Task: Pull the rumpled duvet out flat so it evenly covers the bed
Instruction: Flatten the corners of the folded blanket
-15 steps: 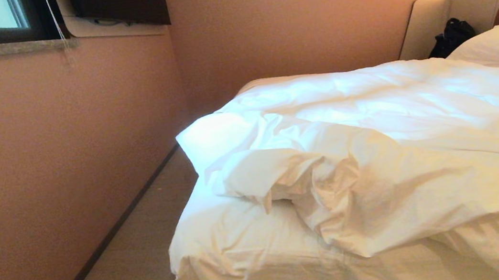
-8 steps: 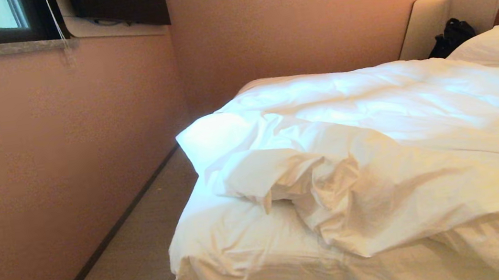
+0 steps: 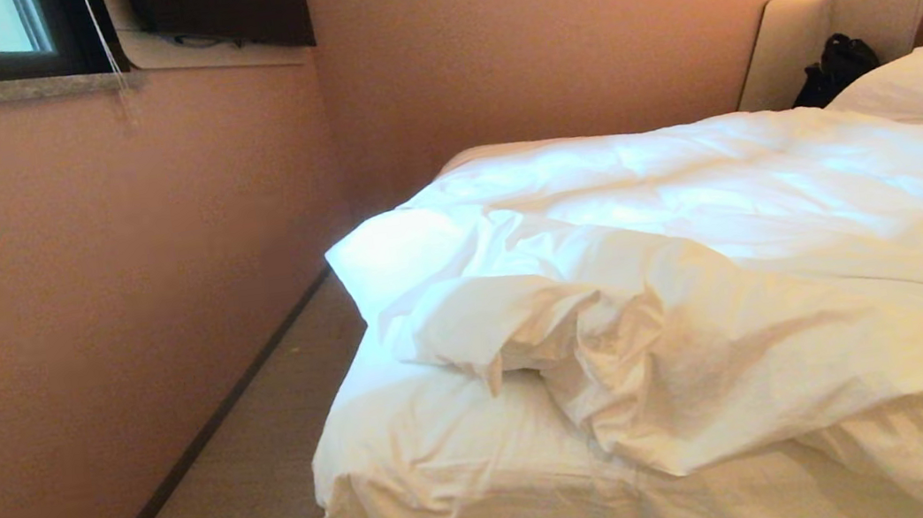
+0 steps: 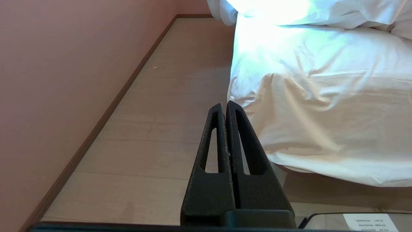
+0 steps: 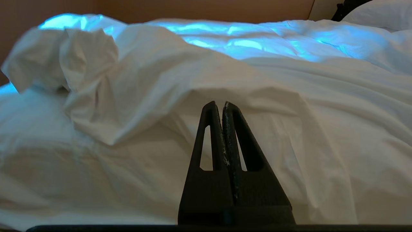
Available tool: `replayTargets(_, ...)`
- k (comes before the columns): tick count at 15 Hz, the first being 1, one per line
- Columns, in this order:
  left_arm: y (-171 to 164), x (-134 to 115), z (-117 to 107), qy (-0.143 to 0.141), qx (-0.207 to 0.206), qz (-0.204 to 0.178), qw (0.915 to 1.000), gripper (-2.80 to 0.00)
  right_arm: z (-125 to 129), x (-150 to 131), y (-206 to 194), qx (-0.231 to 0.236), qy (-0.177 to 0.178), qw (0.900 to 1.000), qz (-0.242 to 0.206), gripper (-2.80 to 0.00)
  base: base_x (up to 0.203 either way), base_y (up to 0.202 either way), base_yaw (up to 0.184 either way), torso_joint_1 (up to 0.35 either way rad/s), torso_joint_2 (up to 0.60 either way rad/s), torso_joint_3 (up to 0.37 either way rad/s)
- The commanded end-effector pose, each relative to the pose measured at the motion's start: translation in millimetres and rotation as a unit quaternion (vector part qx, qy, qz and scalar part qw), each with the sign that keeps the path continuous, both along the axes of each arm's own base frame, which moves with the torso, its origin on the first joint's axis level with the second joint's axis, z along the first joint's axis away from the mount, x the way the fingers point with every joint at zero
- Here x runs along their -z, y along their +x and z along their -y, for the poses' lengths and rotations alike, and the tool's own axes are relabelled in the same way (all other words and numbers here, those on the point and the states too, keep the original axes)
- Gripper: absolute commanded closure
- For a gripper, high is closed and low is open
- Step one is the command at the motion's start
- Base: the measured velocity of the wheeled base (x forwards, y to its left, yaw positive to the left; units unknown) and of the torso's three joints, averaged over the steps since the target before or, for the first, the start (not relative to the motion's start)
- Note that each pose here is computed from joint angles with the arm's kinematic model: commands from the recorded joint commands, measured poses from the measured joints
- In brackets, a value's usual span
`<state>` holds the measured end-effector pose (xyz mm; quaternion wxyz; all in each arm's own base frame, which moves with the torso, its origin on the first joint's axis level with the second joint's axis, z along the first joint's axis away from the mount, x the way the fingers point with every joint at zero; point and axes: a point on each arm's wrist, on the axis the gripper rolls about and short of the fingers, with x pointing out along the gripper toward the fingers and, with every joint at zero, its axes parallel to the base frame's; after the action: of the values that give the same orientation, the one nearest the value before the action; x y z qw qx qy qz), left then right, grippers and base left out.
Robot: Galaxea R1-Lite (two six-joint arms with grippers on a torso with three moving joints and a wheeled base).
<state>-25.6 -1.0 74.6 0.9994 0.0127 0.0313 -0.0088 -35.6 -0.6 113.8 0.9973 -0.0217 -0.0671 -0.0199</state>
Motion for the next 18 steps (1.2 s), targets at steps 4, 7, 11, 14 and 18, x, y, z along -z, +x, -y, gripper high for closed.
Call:
replayTargets(4,0.1,0.2,0.0,0.000,0.000,-0.001,1.0000,0.00,0.1,16.4,5.9,0.001,-0.005,1.000,-0.027,0.00,0.000,0.000,0.000,0.000,0.00,0.000)
replayTargets(7,0.1,0.1,0.0,0.000,0.000,-0.001,1.0000,0.00,0.0,27.8,9.7,0.000,-0.002,0.999,-0.048,0.00,0.000,0.000,0.000,0.000,0.00,0.000)
replayTargets(11,0.1,0.2,0.0,0.000,0.000,-0.001,1.0000,0.00,-0.6,33.7,11.5,-0.015,-0.001,0.998,-0.059,0.00,0.000,0.000,0.000,0.000,0.00,0.000)
replayTargets(14,0.1,0.3,0.0,0.000,0.000,-0.002,1.0000,0.00,-0.7,38.0,12.6,-0.016,0.001,0.998,-0.068,0.00,0.000,0.000,0.000,0.000,0.00,0.000)
replayTargets(18,0.1,0.1,0.0,0.000,0.000,-0.001,1.0000,0.00,-0.6,38.3,12.8,-0.016,0.027,0.997,-0.067,0.00,0.000,0.000,0.000,0.000,0.00,0.000)
